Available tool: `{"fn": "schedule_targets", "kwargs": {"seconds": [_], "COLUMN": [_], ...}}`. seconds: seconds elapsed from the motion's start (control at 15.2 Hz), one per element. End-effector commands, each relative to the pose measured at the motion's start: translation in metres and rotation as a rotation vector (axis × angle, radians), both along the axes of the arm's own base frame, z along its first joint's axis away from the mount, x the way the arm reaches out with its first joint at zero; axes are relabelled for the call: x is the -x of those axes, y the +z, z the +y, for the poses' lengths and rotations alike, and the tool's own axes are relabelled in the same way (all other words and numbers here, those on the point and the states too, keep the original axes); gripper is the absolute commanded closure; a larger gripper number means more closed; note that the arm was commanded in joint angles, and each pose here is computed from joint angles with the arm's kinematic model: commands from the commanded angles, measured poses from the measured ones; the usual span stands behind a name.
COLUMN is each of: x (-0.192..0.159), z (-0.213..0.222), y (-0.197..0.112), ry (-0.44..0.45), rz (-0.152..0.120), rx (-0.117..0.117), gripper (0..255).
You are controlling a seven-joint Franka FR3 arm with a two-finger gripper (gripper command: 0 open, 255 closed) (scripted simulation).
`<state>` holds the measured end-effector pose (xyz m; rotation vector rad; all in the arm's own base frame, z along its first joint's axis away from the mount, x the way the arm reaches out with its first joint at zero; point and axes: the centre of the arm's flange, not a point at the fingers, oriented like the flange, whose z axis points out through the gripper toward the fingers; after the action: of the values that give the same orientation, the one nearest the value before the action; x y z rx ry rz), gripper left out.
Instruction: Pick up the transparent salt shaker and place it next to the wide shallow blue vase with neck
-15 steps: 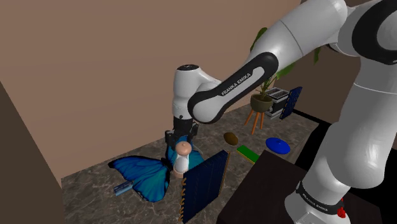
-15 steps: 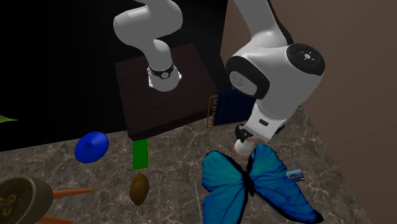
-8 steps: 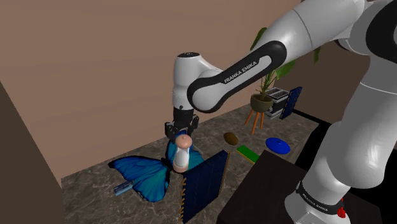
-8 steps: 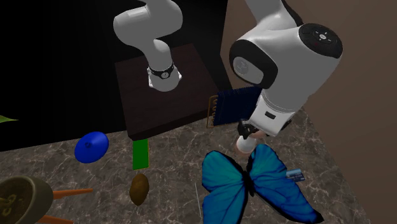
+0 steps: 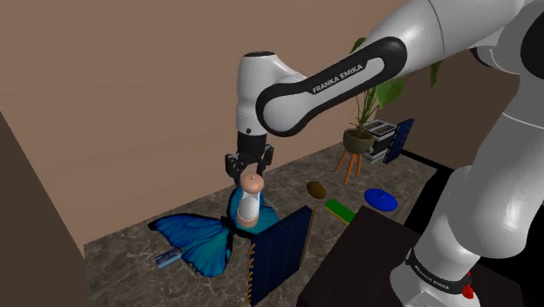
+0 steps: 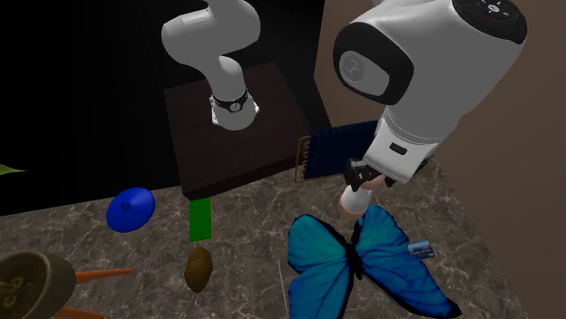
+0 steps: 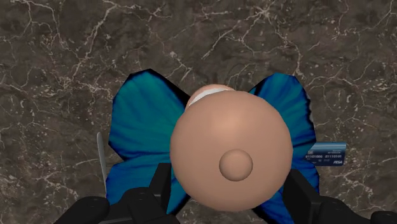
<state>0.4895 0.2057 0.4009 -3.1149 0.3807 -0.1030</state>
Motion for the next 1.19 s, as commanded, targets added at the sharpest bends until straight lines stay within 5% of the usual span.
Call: {"fn": "schedule_targets", "kwargs": {"seconds": [0.0,1.12], "x": [0.0,0.003], "z": [-0.001,-0.014], "y": [0.011,0.093], "ry": [0.0,0.0], "rz": [0.0,0.0], "rx": [0.0,0.0], "gripper": [255,255]}}
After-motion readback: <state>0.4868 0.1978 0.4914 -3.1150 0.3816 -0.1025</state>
